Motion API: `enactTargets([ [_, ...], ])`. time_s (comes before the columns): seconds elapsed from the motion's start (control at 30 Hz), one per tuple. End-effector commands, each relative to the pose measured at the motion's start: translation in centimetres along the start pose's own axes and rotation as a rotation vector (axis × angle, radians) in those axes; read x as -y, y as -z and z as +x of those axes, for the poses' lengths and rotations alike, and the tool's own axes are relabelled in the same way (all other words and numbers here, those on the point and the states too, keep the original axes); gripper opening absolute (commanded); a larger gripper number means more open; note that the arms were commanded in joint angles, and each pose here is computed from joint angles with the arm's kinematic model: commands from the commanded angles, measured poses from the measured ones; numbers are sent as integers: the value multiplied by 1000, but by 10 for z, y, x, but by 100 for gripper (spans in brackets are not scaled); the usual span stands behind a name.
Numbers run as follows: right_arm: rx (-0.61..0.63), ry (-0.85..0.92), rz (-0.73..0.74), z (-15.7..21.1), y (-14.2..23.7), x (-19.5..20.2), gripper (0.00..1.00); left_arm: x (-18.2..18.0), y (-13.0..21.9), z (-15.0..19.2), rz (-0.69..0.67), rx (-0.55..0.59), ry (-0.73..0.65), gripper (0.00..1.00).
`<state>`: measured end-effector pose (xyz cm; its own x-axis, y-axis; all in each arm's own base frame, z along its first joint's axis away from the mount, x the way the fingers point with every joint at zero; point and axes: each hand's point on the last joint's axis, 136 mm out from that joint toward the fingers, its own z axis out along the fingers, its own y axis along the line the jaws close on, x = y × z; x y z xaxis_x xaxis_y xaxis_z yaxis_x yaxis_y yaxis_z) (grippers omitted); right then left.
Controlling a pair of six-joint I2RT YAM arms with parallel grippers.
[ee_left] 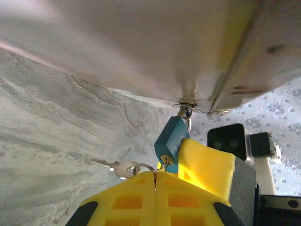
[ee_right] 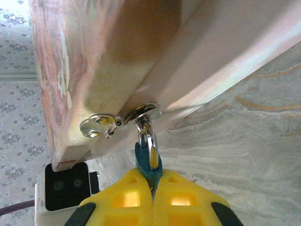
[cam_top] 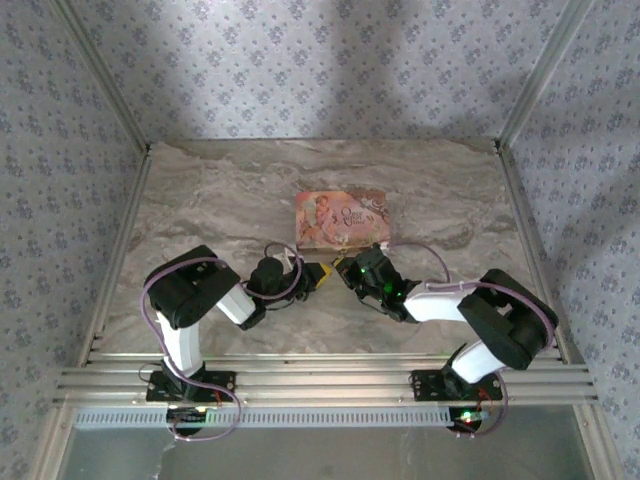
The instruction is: Unlock the padlock with the key
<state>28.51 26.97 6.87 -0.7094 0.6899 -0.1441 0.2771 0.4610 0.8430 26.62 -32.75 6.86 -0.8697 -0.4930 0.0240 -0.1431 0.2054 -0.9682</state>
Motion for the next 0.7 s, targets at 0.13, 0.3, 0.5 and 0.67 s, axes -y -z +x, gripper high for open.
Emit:
enactTargets([
  [0.13, -219, 74, -51, 62, -15, -11, 0, 105, -3, 7, 306, -58, 10, 0],
  [0.3, -230, 43, -65, 65, -16, -15, 0, 97, -4, 10, 260, -63, -111, 0],
  [0.5, -228, 5, -79, 60, -12, -26, 0, 73, 3, 14, 159, -52, -427, 0],
  [0.67, -257, -24, -105, 65, -13, -36, 0, 50, 3, 30, 4, -86, -765, 0],
])
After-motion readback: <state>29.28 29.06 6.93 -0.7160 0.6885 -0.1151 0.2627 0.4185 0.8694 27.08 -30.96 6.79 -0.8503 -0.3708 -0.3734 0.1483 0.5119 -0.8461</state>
